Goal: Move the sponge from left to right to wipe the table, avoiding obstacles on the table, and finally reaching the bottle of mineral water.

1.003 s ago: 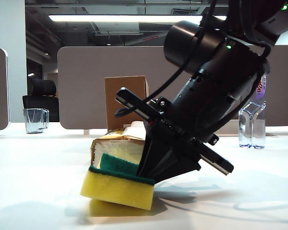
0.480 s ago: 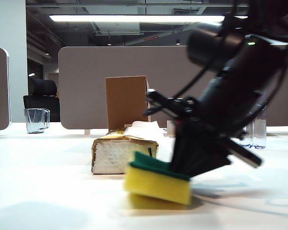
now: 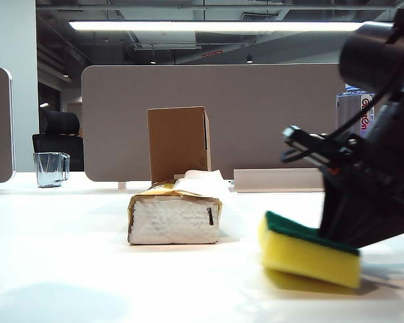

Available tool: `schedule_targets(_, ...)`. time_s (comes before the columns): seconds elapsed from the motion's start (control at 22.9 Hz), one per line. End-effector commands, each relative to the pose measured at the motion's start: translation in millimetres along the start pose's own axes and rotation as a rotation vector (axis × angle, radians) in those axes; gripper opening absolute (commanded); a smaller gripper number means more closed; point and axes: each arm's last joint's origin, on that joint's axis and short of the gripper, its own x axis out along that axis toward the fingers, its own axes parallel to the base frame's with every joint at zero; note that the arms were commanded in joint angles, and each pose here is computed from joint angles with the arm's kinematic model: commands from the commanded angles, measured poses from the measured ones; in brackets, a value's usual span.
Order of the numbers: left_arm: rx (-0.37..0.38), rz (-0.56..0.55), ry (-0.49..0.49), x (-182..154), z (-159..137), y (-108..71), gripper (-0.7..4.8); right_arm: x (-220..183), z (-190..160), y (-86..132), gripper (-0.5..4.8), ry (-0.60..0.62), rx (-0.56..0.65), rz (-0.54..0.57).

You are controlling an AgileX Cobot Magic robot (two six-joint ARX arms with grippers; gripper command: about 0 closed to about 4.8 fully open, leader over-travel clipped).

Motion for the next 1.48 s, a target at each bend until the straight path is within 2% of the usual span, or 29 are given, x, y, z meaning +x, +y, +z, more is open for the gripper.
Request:
schedule_targets(0.04,0.002,-0.004,-0.012,-1,1,-0.3,4.04,-6,-15,-28,-0.08,0.096,0.046,-0.213)
schedule_targets(0.26,0.002,-0.004,-0.012,-1,1,-0.3,4.04,-23,-16,-48,-0.08,0.049,0.088,-0.228)
schedule_targets(0.57,0.002,-0.004,-0.013,-1,1,-0.3,4.04,-37,-20,-71,-0.08,0.058,0.129,-0.301)
schedule_targets(0.7,0.003,-0.004,-0.012,-1,1,-0.3,4.04,-52,-19,-89,-0.08,0.034,0.173,-0.327)
schedule_targets(1.09,0.003,-0.004,-0.013,-1,1,-0.3,4.04,-77,-21,-118,-0.08,-0.052,0.32,-0.374)
schedule_targets(1.48,0.003,-0.004,-0.012,-1,1,-0.3,4.04,-78,-20,-120,-0.08,-0.076,0.32,-0.374)
